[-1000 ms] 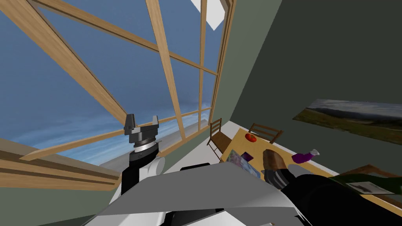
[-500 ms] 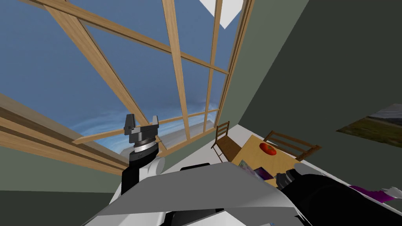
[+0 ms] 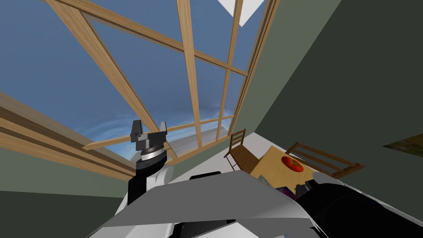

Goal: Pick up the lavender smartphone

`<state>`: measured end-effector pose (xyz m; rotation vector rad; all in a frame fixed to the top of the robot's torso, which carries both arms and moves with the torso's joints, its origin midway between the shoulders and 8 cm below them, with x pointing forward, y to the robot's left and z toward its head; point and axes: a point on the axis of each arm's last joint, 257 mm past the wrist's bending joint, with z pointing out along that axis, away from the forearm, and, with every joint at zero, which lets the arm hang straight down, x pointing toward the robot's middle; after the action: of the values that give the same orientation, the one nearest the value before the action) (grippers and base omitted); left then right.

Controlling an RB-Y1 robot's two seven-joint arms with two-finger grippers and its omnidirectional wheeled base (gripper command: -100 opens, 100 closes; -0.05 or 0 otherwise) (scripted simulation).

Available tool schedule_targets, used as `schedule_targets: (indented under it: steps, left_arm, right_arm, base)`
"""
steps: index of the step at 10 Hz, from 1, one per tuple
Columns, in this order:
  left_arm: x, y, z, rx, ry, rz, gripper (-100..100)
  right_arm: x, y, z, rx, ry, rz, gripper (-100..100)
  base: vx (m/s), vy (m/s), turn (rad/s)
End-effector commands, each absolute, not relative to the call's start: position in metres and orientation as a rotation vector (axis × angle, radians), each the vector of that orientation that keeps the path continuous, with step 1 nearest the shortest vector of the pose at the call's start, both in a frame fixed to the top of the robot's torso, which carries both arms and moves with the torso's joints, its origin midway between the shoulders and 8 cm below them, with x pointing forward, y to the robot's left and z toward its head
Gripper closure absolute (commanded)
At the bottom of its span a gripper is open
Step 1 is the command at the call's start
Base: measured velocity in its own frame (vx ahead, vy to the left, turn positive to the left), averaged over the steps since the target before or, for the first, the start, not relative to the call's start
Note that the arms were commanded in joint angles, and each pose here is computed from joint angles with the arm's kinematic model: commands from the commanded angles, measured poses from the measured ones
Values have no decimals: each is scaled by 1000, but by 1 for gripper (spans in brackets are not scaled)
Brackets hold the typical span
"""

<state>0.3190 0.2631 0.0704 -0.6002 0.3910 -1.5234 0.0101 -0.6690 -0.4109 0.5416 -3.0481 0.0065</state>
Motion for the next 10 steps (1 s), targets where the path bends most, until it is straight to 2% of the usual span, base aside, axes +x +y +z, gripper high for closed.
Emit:
schedule_targets:
  steps: [1, 10]
  left_arm:
    - [319, 263, 70, -600, 391, -1523, 0]
    - [319, 263, 70, -600, 391, -1523, 0]
  right_arm:
    - [2, -666, -416, 526, -3057, 4, -100]
    - [-43, -654, -433, 406, -3081, 6, -100]
  base:
    - [-13, -11, 137]
    - [-14, -13, 88]
